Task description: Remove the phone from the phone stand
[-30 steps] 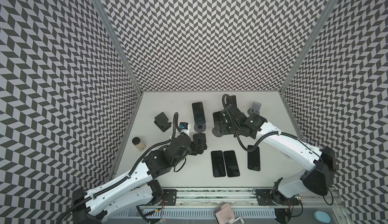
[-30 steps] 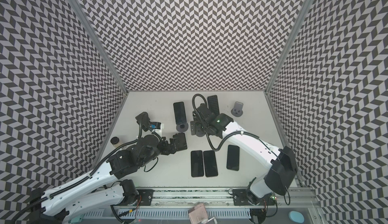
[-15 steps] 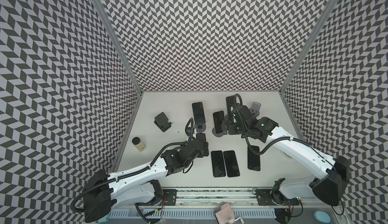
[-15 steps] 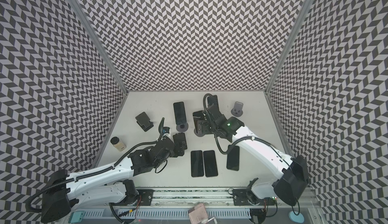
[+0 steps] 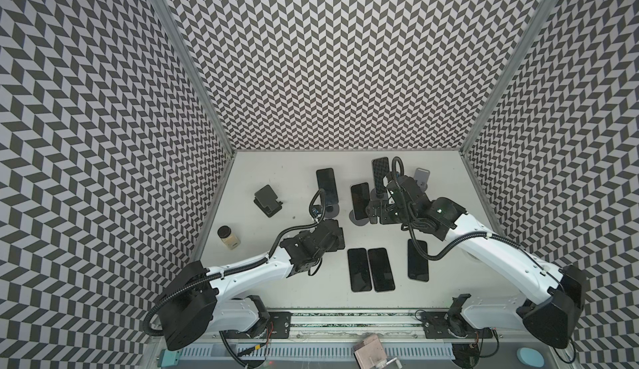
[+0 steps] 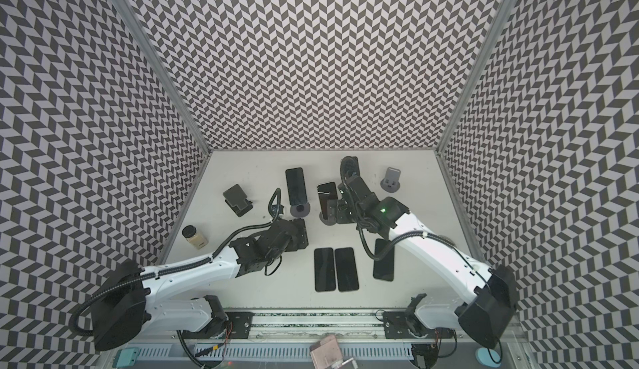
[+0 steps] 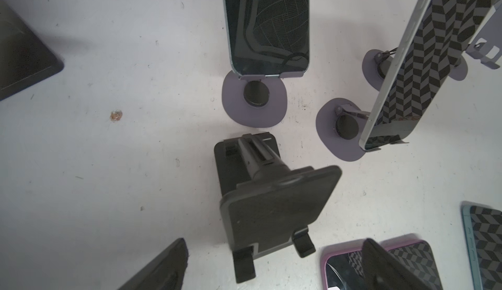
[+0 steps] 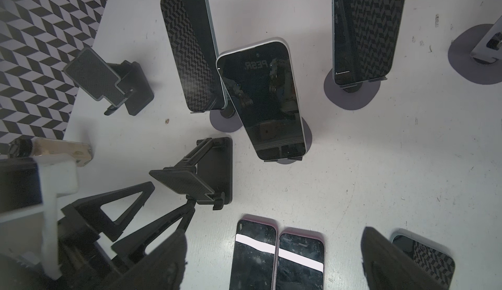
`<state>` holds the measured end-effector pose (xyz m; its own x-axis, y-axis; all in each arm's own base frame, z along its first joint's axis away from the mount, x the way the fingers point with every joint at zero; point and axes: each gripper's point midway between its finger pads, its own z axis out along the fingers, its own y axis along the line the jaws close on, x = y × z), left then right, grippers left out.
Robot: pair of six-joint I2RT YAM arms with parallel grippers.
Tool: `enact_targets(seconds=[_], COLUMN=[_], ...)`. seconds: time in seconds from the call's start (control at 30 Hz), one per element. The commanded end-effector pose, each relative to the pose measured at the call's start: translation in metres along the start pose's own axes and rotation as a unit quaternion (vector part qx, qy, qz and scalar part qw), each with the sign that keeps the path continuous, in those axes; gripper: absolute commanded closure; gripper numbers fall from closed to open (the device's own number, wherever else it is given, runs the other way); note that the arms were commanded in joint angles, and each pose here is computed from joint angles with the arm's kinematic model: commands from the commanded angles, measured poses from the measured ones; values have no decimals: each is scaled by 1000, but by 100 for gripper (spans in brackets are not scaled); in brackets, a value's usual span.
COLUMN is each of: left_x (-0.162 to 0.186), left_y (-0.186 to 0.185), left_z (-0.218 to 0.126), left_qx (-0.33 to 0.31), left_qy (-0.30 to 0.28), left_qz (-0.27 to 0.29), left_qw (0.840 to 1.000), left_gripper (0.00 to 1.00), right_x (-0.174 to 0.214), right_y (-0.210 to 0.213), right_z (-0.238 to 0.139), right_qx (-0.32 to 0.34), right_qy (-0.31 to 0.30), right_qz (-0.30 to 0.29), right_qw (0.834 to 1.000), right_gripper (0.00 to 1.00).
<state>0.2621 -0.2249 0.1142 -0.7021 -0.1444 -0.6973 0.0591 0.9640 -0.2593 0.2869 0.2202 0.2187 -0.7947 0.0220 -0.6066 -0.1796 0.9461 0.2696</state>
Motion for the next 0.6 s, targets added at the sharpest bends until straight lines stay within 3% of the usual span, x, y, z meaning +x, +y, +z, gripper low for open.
enact_targets(seconds=[0.0, 0.57], left_x=[-19, -13], left_y=[-17, -6], left_z=[2, 38], left_qx=[16, -40], left_qy=[-22, -9], left_qz=[-15, 16], left_qw=[1000, 999], left_gripper=[0, 0], right_x=[-10, -6], right_y=[4, 4], right_z=[-9, -7], right_qx=[-19, -24], right_qy=[-24, -22], right_qz=[3, -1], right_qw=[1000, 999], right_gripper=[2, 2])
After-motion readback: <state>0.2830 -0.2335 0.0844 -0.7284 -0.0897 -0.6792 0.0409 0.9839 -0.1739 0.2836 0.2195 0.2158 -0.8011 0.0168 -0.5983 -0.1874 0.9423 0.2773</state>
